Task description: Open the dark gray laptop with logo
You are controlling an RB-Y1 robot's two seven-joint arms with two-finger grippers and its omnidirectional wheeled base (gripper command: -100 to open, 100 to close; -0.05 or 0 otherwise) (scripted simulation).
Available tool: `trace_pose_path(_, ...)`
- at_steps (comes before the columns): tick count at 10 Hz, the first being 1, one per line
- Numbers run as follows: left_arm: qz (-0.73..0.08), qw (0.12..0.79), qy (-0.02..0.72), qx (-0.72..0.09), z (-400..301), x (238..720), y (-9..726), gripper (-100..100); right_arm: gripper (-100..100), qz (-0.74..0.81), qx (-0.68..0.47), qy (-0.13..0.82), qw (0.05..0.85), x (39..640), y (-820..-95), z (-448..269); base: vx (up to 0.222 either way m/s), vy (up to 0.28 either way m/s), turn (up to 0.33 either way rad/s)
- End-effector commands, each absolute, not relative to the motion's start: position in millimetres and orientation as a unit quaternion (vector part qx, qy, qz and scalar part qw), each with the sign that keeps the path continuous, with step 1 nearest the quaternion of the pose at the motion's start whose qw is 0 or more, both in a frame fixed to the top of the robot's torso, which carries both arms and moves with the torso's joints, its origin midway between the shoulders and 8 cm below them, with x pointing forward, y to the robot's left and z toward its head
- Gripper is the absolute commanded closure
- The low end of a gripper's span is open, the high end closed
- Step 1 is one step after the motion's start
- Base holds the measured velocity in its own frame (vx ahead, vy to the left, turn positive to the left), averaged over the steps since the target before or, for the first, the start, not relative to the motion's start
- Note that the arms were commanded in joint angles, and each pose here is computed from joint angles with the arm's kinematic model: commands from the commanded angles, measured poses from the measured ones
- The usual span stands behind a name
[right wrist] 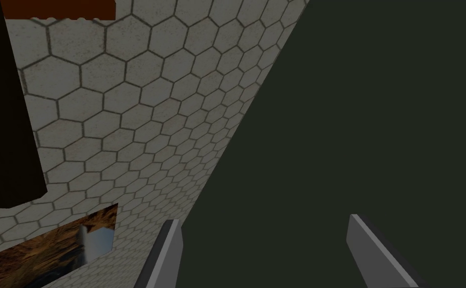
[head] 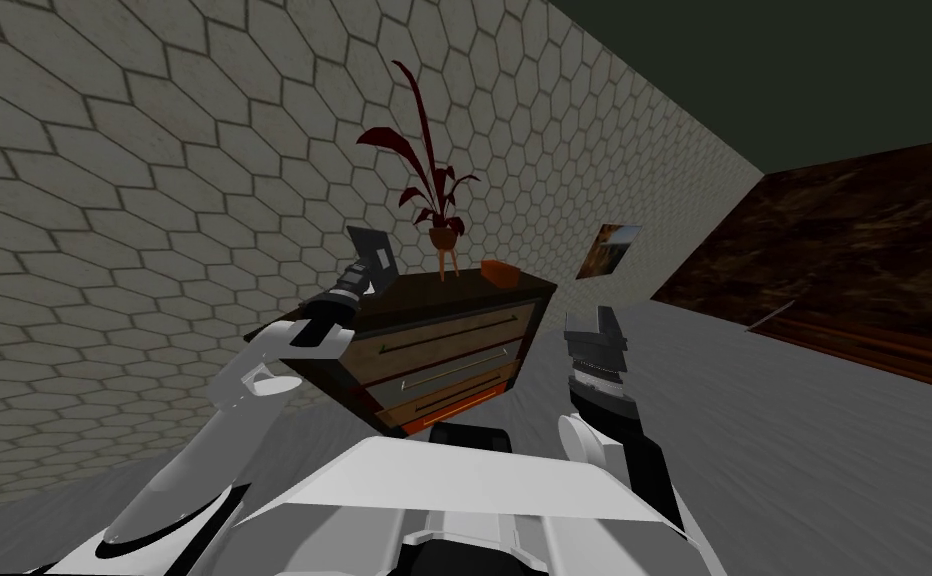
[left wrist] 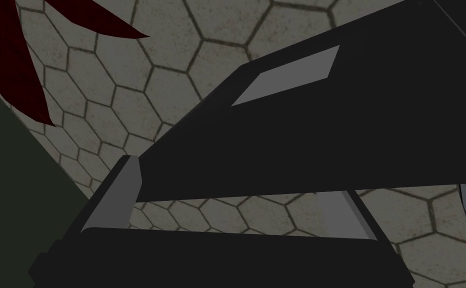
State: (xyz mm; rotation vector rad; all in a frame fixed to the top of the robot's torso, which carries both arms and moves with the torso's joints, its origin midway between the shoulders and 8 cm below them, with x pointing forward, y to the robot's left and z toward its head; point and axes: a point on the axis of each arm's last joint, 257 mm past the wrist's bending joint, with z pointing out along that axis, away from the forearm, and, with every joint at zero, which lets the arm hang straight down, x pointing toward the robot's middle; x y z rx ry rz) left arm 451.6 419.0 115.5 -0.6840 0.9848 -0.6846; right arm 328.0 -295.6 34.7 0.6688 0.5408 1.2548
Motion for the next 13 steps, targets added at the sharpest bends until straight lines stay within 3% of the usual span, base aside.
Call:
trace_pose_path(1, -0.315, 0.771, 0.454, -0.316, 119, 450, 419, -100, 0, 0.569, 0.303, 0.245, 0.724, 328, -296, 35, 0.036, 0.020, -0.004)
trace_pose_path(2, -0.316, 0.771, 0.454, -0.316, 112, 452, 420, 100, 0, 0.569, 0.303, 0.245, 0.724, 328, -296, 35, -0.065, -0.024, 0.020)
trace_pose_path(4, -0.311, 0.777, 0.450, -0.312, 116, 451, 422, 100, 0, 0.569, 0.303, 0.245, 0.724, 328, -296, 35, -0.047, -0.025, 0.016)
trace_pose_path(13, -0.432, 0.722, 0.340, -0.420, 122, 447, 453, 100, 0, 0.569, 0.303, 0.245, 0.724, 328, -296, 35, 0.013, -0.005, 0.046)
